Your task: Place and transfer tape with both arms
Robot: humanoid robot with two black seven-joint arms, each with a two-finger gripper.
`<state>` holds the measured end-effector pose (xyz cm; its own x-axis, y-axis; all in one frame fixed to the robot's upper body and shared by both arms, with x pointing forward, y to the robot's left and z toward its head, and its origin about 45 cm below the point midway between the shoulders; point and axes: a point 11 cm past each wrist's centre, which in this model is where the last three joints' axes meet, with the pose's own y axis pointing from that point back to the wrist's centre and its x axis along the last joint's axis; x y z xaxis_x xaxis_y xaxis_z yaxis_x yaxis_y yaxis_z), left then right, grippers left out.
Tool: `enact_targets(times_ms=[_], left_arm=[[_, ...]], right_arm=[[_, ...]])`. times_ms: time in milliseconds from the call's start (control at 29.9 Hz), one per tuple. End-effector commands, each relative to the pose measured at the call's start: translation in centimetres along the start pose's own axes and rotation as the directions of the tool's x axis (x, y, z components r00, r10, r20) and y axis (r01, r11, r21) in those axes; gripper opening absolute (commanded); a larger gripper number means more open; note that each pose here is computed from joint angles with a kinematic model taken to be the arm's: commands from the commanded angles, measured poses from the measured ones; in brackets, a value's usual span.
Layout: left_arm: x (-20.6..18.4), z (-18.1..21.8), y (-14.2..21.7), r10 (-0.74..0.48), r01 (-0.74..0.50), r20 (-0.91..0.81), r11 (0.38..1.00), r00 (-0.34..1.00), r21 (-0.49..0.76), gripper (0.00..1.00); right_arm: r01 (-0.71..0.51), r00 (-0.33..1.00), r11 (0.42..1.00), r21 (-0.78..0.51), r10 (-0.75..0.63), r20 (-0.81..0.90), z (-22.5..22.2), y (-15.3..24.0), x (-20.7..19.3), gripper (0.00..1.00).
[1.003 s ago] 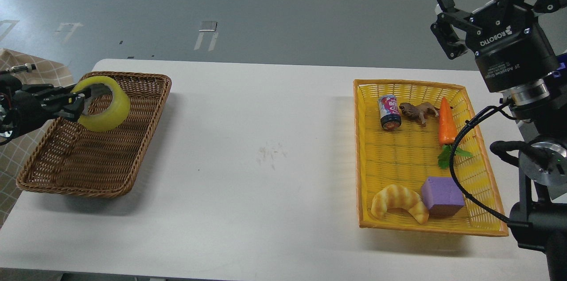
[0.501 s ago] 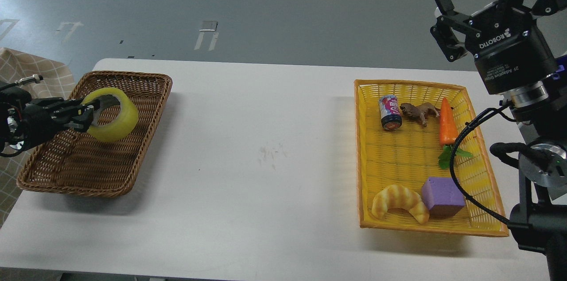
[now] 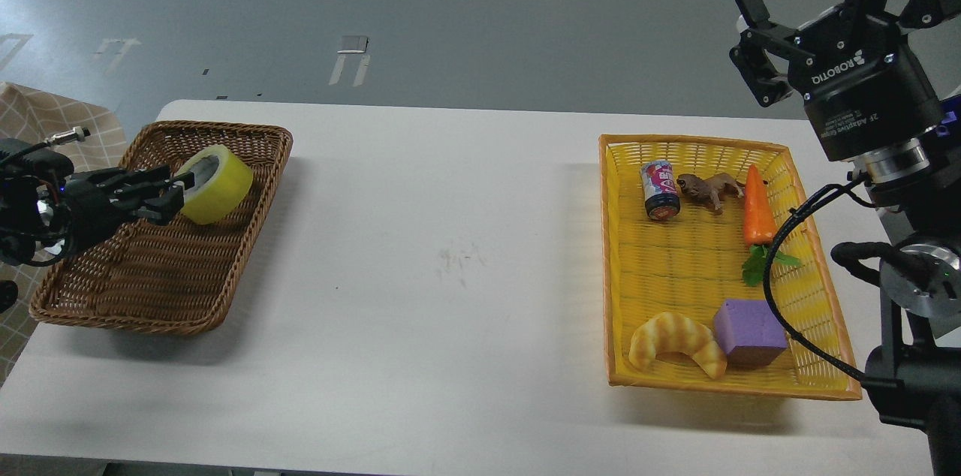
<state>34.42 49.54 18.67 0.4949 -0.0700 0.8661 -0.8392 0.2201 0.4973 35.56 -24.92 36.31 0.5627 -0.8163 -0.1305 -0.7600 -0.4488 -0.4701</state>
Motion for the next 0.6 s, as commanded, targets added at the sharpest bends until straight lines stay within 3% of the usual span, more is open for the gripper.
enact_targets(times_ms=[0,568], left_arm=[[0.3,0.3,-0.2,0.020,-0.020,-0.040,1.000,0.999,-0.006,0.95],[1.8,0.1,-0.3,0.100,-0.099,-0.167,0.995,0.981,0.017,0.98]], right_arm=[[0.000,1.000,1.000,0.001,0.000,0.001,0.0,0.0,0.0,0.99],[-0.003,1.000,1.000,-0.006,0.003,0.002,0.2,0.3,0.0,0.99]])
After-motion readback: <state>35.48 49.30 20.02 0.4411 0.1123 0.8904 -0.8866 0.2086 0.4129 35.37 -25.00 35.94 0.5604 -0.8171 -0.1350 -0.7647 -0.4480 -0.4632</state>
